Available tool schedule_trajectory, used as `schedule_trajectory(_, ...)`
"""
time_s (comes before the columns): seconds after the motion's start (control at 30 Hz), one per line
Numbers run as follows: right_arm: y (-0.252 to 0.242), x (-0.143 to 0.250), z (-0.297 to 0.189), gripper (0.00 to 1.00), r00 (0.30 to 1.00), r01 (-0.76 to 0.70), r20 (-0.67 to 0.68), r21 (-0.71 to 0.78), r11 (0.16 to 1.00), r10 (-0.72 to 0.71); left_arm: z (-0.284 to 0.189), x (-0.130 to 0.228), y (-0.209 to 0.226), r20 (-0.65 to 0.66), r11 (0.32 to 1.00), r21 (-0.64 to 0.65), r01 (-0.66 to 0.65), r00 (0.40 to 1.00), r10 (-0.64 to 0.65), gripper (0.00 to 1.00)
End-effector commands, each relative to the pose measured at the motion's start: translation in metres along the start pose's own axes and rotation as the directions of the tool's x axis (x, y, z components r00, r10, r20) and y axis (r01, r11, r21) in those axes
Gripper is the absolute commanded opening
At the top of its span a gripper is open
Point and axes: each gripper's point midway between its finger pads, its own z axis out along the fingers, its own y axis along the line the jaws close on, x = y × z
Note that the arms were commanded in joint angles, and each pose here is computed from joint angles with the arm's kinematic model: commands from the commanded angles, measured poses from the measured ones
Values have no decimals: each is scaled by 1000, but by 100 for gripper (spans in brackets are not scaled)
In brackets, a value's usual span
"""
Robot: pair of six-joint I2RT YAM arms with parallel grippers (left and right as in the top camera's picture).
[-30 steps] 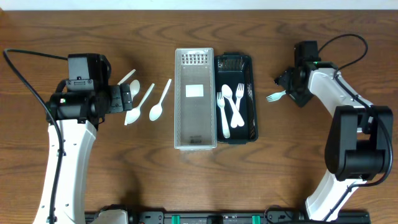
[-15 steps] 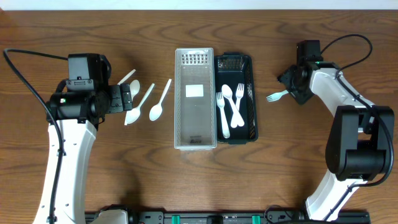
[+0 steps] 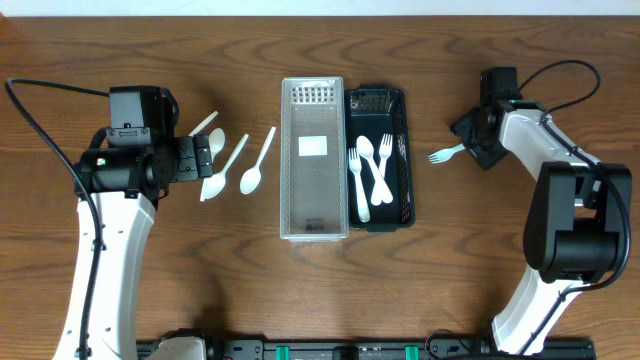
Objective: Pack container
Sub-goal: 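Grasp the pale-green fork with right gripper and lift it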
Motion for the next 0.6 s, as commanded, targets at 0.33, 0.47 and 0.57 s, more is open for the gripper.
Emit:
schedule_trajectory(0.33,-73,6,4,50,979,205,-57,321,924,-197,-2,-5,1,8,1000,0,-8,1000,8,98)
schedule_trajectory(0.47,-78,8,2,27,974,226,-75,340,913,-213,-2,-5,1,8,1000,0,-8,1000,8,98)
schedule_trajectory(0.57,-80,10,2,17,974,228,-83,342,912,-212,-2,-5,1,9,1000,0,-7,1000,7,98)
